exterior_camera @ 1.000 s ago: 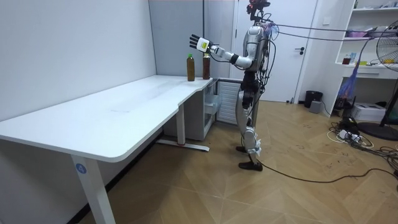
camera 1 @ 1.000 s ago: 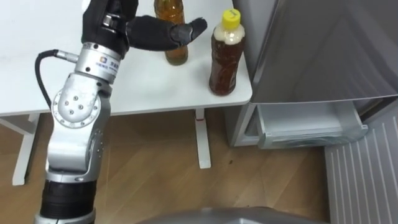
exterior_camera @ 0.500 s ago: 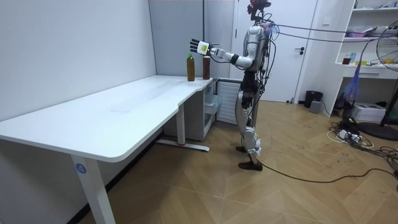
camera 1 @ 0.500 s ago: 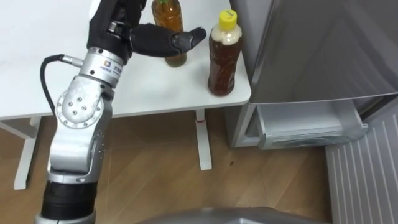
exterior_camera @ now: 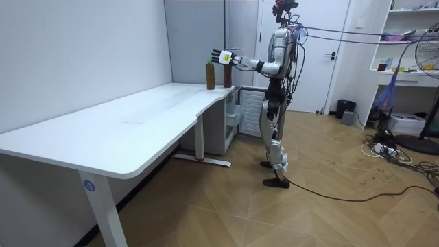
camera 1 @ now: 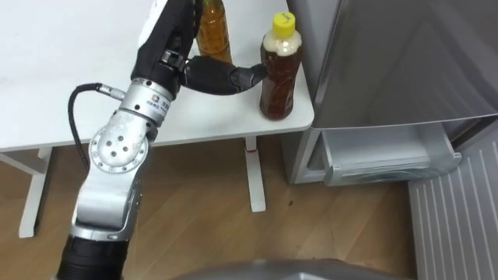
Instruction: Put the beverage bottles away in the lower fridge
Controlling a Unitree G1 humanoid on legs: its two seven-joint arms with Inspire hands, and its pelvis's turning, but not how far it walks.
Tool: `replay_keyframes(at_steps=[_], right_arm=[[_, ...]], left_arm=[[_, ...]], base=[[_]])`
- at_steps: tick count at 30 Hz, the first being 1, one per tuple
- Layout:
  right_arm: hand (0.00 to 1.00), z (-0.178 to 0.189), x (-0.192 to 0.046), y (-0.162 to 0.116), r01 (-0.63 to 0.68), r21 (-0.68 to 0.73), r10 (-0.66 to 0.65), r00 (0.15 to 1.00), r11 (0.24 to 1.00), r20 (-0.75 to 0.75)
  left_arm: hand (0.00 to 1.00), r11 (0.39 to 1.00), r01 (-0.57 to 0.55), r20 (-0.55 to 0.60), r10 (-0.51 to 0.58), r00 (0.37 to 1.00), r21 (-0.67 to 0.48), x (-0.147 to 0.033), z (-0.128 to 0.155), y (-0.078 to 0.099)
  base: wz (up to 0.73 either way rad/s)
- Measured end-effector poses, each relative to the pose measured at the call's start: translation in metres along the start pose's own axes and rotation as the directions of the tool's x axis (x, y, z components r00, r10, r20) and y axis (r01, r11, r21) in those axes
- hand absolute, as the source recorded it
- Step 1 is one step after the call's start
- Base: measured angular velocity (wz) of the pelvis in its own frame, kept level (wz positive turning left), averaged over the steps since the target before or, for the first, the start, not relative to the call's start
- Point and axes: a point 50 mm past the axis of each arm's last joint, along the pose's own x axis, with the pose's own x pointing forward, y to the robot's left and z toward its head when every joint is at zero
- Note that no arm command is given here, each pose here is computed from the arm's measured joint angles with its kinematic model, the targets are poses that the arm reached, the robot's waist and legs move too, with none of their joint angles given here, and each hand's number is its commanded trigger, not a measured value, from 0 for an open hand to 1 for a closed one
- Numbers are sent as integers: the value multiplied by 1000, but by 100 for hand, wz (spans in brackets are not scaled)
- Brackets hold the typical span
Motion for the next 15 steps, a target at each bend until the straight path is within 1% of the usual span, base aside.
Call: replay_keyframes(at_steps=[6,15], right_arm=[[0,0,0,2,-4,-35,3,1000,999,-2],[0,-2,0,2,-4,-27,3,1000,1000,-11]], left_arm=[[0,999,6,-11,-6,1000,38,0,-2,-2],[0,999,17,-15,-17,1000,33,0,-3,-4]], base=[[0],[0]])
